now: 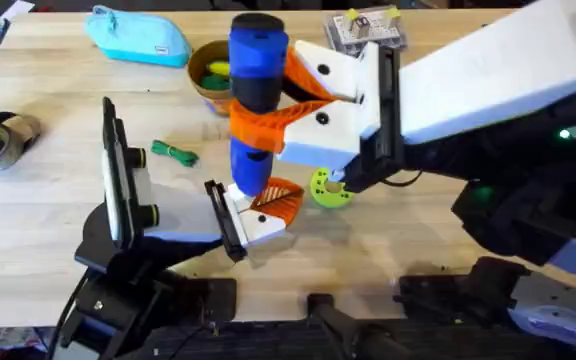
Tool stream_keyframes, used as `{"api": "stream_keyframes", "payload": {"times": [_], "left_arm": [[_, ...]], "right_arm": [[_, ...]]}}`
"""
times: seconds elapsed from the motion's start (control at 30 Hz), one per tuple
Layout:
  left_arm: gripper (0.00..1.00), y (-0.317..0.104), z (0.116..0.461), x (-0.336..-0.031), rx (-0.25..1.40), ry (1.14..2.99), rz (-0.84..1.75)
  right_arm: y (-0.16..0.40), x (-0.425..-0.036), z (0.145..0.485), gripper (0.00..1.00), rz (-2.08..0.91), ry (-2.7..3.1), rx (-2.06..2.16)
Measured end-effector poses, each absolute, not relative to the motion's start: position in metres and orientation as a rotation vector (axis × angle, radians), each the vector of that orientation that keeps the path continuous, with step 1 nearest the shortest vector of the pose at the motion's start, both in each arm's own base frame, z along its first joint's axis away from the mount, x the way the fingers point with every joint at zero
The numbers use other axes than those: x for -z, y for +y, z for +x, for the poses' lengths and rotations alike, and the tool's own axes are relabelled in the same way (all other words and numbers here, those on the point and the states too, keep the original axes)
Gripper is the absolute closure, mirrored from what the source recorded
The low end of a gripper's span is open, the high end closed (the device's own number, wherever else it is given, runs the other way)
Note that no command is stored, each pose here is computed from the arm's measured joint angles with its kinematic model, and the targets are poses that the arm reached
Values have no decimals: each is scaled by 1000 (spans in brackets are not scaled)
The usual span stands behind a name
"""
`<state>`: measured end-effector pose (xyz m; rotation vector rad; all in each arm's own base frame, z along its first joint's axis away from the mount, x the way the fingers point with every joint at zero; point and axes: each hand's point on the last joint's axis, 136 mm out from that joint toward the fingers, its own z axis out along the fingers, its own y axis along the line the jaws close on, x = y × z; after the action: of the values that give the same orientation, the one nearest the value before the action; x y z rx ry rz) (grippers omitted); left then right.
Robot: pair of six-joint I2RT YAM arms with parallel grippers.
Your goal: Pick up the gripper from the table and insert it into the empty holder that is missing its gripper. Then pick up a screw, insert it into the mounting hole, and use the screwdriver to tighten it. Finally, clean up the table by picking up the vegetable and placing it into the bucket.
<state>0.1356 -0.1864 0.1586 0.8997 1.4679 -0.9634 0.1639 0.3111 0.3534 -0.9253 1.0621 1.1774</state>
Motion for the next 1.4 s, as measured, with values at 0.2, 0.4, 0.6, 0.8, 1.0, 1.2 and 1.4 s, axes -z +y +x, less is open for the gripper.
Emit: {"api": "stream_keyframes", "payload": {"times": [0.2, 0.4, 0.6, 0.8, 1.0, 1.2, 1.4], "left_arm": [[984, -186, 136, -159, 964, 1468, 900], [984, -186, 136, -159, 963, 1468, 900], [984, -186, 136, -159, 963, 1467, 900], [984, -186, 136, -159, 963, 1467, 900], [984, -186, 136, -159, 962, 1468, 899], [984, -186, 136, -159, 962, 1468, 899], [984, -186, 136, -159, 962, 1468, 899]], "right_arm": [[311, -353, 164, 953, -925, 1061, -1175], [311, -353, 164, 955, -926, 1060, -1172], [311, -352, 165, 954, -927, 1064, -1173], [311, -353, 164, 954, -926, 1060, -1173], [309, -364, 161, 953, -915, 1005, -1170], [308, -365, 161, 953, -916, 1000, -1171], [308, -365, 161, 955, -917, 1000, -1171]]}}
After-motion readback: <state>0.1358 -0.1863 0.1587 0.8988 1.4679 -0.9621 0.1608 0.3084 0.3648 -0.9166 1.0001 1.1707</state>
